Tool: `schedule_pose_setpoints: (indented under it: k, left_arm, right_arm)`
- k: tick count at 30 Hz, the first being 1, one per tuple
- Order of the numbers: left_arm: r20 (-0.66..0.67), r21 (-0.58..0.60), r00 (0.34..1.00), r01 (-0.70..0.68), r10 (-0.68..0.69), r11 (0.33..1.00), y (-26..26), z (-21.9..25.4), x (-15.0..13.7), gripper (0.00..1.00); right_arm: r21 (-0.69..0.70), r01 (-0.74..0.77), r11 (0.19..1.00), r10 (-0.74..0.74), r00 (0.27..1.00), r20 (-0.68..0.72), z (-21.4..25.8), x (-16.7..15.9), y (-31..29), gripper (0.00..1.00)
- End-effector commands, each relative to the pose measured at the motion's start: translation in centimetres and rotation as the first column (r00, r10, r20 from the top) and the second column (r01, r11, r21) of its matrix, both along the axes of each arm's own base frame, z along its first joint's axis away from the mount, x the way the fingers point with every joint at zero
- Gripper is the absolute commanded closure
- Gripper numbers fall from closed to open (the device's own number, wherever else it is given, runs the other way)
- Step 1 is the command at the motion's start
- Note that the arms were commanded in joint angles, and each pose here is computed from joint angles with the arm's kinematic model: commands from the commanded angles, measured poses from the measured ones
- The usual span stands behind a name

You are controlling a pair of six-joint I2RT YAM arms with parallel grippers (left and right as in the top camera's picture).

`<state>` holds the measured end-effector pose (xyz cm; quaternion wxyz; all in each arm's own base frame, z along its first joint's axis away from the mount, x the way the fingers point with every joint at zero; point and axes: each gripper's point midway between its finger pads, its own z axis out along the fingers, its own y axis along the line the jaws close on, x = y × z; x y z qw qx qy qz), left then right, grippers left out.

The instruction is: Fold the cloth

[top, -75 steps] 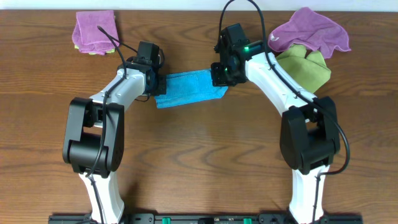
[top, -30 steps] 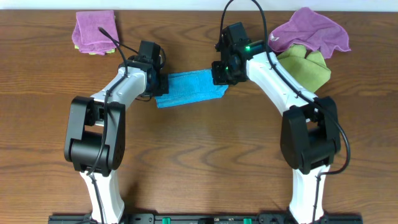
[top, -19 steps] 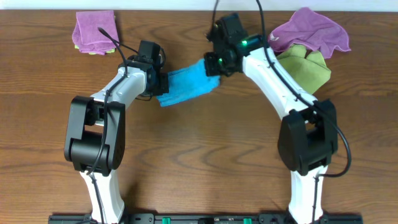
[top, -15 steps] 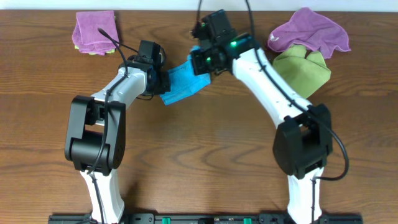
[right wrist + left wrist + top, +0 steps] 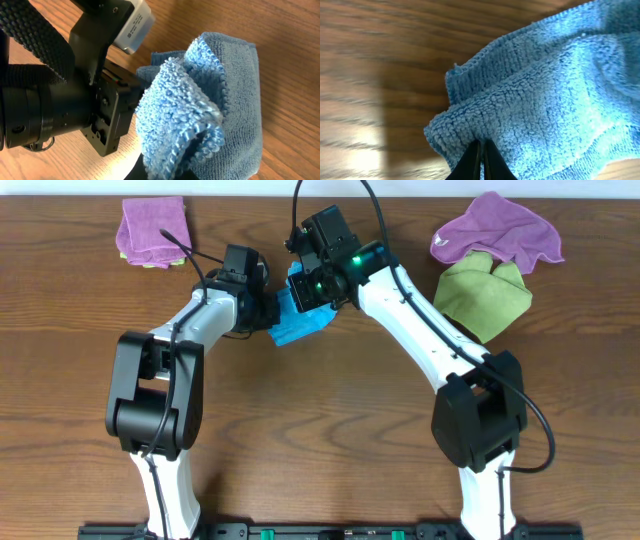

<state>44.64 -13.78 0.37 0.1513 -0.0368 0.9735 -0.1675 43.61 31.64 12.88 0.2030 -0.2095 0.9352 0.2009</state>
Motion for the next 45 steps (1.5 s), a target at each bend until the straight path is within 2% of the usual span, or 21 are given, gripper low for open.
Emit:
schedule_pose_setpoints:
  k: [1, 7, 14, 20, 24, 26, 31, 38, 45]
  left_arm:
    - [-0.052, -0.060, 0.999, 0.001, -0.004, 0.998, -1.2, -1.4, -0.8, 0.94]
    - [0.003, -0.072, 1.000, -0.004, 0.004, 0.997, -1.1, 1.0, 1.4, 0.94]
    - [0.115, -0.048, 0.993, -0.029, 0.034, 0.998, 1.6, 5.4, 3.3, 0.94]
    - [0.288, -0.010, 0.950, -0.124, 0.122, 0.992, 5.5, 13.7, 4.1, 0.94]
    - [0.405, -0.042, 0.899, -0.165, 0.168, 0.985, 7.7, 20.8, 2.8, 0.94]
    - [0.479, -0.060, 0.856, -0.190, 0.195, 0.980, 9.2, 25.8, 0.6, 0.94]
    - [0.587, -0.042, 0.792, -0.175, 0.166, 0.984, 10.2, 32.3, -4.4, 0.94]
    - [0.582, -0.015, 0.801, -0.162, 0.141, 0.987, 10.3, 33.8, -8.7, 0.94]
    - [0.559, -0.007, 0.818, -0.160, 0.137, 0.987, 10.3, 33.2, -9.1, 0.94]
  right_arm:
    - [-0.003, -0.009, 1.000, 0.009, 1.000, 0.026, 0.8, 0.3, -0.1, 0.99]
    - [-0.029, 0.006, 1.000, -0.005, 1.000, 0.028, 0.1, 0.6, -0.5, 0.98]
    - [-0.040, 0.018, 0.999, -0.018, 1.000, 0.021, -0.1, 0.8, -1.1, 0.99]
    - [-0.049, -0.002, 0.999, 0.004, 1.000, 0.031, -0.1, 0.8, -1.2, 0.98]
    - [-0.061, -0.023, 0.998, 0.024, 0.999, 0.024, -1.1, 0.6, -0.8, 0.99]
    - [-0.078, -0.036, 0.996, 0.035, 0.999, -0.006, -2.9, 0.3, -0.3, 0.98]
    - [-0.087, -0.049, 0.995, 0.047, 0.999, -0.022, -5.7, 0.6, 0.6, 0.98]
    - [-0.091, -0.052, 0.995, 0.050, 0.998, -0.028, -7.7, 1.0, 1.1, 0.98]
    - [-0.087, -0.071, 0.994, 0.069, 0.997, -0.021, -7.6, 0.5, 2.0, 0.98]
